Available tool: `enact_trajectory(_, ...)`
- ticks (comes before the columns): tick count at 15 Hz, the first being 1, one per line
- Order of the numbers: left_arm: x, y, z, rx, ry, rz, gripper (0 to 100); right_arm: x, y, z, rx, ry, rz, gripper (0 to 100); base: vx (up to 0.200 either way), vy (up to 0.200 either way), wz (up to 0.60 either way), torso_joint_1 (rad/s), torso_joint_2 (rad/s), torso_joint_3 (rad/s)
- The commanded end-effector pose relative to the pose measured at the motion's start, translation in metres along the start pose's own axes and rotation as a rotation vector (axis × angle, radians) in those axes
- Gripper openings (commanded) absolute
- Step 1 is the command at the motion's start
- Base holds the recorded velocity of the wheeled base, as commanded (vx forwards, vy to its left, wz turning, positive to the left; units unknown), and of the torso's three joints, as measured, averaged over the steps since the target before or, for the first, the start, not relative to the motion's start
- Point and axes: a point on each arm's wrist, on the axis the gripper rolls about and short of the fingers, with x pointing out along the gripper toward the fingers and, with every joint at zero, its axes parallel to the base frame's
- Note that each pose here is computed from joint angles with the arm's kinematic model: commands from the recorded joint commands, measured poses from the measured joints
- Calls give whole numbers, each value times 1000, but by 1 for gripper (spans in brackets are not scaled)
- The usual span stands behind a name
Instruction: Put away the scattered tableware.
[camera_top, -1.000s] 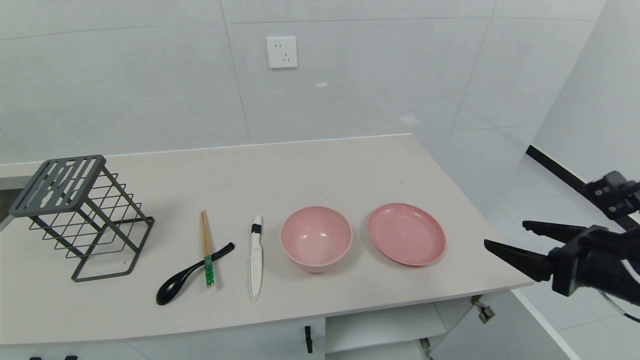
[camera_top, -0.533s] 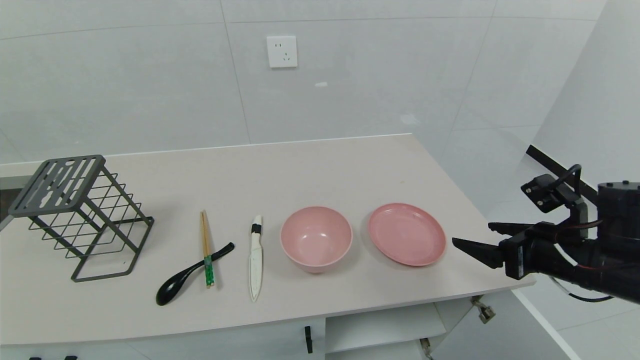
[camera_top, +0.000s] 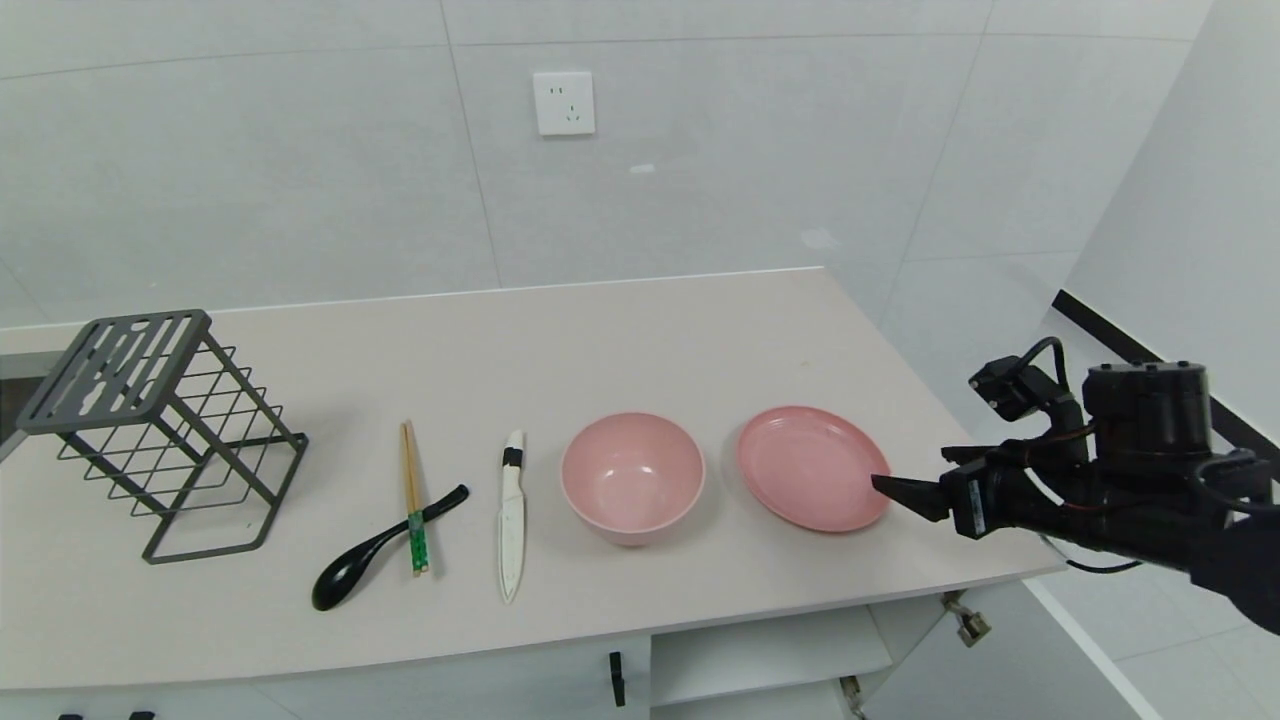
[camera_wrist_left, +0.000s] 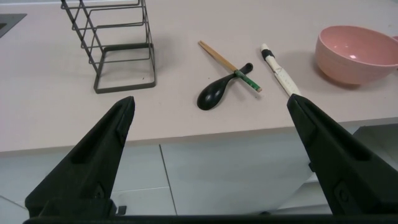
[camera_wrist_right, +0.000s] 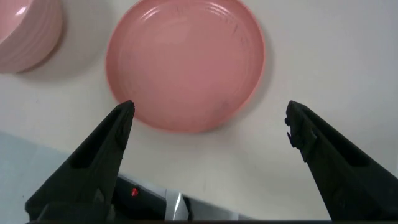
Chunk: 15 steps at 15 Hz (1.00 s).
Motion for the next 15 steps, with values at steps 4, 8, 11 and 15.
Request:
enact_trajectory(4, 0, 0, 0, 2, 3, -2, 100, 40, -12, -1, 12, 33, -6, 100, 0, 0, 0, 0, 0, 0)
enact_trajectory(8, 0, 0, 0, 12, 4, -3, 100, 56, -20, 3, 14, 29, -19, 100, 0, 0, 0, 0, 0, 0)
enact_trajectory(11, 0, 0, 0, 14, 3, -2, 100, 65, -23, 2, 17, 36, -20, 100, 0, 0, 0, 0, 0, 0)
enact_trajectory(15, 0, 0, 0, 15, 3, 0, 100, 86, -26, 3, 16, 37, -14, 100, 0, 0, 0, 0, 0, 0)
